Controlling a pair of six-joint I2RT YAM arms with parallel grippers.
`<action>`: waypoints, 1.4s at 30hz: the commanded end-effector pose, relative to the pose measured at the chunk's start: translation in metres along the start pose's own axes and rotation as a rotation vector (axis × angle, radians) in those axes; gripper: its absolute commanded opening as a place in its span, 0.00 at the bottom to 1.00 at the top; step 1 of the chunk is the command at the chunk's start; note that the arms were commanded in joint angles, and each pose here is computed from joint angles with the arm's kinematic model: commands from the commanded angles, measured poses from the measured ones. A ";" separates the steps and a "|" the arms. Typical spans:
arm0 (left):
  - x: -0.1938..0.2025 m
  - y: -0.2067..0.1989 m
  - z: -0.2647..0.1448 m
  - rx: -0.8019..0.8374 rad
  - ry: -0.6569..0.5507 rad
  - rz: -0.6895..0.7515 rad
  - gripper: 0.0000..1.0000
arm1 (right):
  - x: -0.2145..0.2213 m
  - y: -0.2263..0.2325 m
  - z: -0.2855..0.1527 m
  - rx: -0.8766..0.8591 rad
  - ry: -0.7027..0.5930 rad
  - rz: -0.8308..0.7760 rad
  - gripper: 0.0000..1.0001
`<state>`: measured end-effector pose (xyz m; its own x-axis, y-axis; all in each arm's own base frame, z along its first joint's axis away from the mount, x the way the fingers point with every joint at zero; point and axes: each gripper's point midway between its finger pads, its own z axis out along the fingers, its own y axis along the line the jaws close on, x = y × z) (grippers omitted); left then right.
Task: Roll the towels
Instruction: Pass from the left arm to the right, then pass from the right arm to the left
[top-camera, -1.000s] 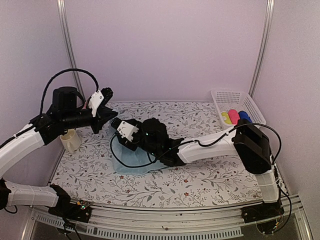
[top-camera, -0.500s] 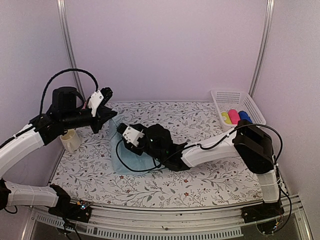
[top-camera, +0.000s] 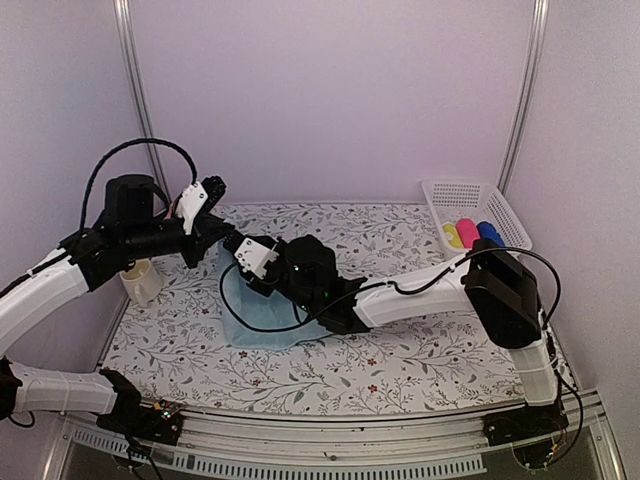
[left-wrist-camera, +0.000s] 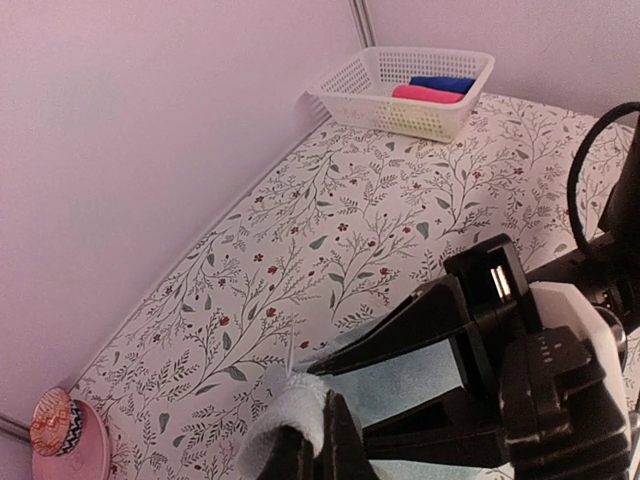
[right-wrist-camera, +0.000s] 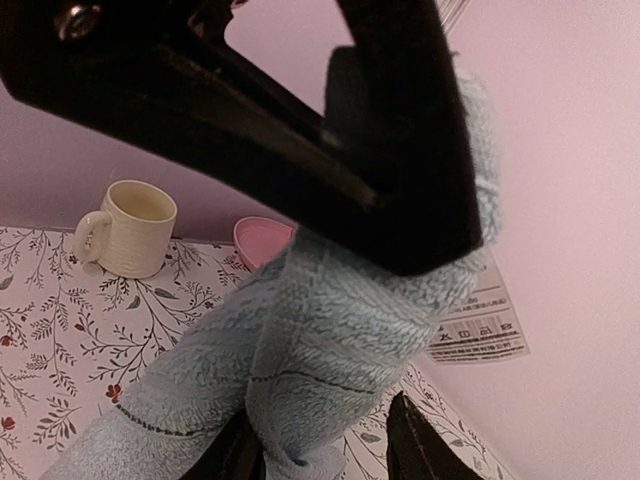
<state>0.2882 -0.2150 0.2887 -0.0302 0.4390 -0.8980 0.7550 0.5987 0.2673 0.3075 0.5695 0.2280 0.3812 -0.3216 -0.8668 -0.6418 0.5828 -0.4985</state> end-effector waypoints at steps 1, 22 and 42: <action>-0.003 -0.003 -0.001 0.007 -0.022 0.002 0.00 | -0.006 0.004 0.010 -0.008 -0.035 0.011 0.41; -0.010 0.011 -0.042 -0.052 0.035 0.223 0.97 | -0.002 0.006 -0.034 -0.151 0.012 0.042 0.02; 0.031 -0.032 -0.031 0.230 0.080 0.659 0.69 | -0.008 0.002 -0.050 -0.383 0.090 0.210 0.02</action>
<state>0.2358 -0.1929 0.2553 0.3822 0.7440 -0.5481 0.7882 0.0472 0.6136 0.2749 0.5297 0.2132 0.1885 -0.3396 -0.9215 -0.8817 0.3547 -0.3111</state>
